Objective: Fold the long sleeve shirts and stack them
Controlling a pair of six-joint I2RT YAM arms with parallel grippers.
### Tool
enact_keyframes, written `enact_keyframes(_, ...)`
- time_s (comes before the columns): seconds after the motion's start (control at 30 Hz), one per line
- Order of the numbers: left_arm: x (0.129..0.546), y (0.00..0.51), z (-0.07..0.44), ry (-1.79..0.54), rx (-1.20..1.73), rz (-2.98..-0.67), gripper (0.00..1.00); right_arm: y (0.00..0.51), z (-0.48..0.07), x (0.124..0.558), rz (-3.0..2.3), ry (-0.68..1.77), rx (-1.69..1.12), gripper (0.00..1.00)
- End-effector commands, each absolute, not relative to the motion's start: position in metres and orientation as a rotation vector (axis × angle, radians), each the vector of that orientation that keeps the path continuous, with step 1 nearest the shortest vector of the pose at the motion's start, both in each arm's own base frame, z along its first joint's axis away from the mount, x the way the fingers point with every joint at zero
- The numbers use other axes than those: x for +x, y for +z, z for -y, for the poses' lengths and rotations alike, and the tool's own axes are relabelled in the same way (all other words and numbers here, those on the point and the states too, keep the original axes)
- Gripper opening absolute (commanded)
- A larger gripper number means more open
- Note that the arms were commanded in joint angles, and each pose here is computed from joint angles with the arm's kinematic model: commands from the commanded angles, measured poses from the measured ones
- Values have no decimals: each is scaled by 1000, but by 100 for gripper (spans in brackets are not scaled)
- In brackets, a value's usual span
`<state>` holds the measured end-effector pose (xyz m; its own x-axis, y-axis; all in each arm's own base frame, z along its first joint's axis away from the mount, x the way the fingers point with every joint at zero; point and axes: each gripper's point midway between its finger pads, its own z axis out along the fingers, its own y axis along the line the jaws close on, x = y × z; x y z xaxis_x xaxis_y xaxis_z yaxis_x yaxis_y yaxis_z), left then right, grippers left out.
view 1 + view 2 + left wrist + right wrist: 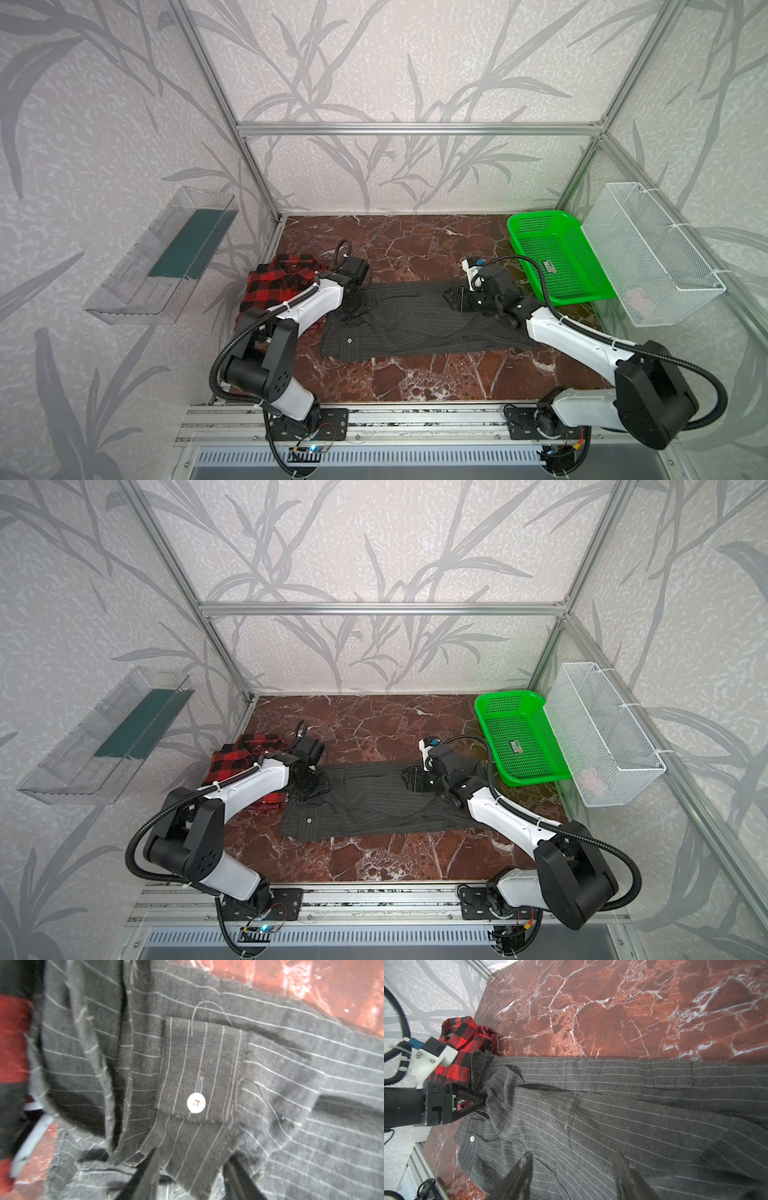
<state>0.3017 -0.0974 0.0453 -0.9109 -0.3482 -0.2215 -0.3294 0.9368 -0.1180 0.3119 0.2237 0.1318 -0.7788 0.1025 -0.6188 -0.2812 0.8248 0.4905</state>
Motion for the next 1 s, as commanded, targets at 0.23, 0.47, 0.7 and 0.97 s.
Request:
enact_keyframes(0.23, 311, 49, 89, -2, -478, -2837, 18, 141, -217, 309, -2309, 766, -145, 62)
enact_keyframes(0.47, 311, 71, 80, 124, -436, -2834, 1, 123, -203, 312, -2352, 713, -68, 62)
enact_keyframes(0.7, 298, 94, 63, 417, -274, -2873, 3, 83, -195, 316, -2478, 659, 38, 60)
enact_keyframes(0.97, 277, 75, 54, 548, -272, -2947, 26, 63, -189, 321, -2547, 613, 80, 60)
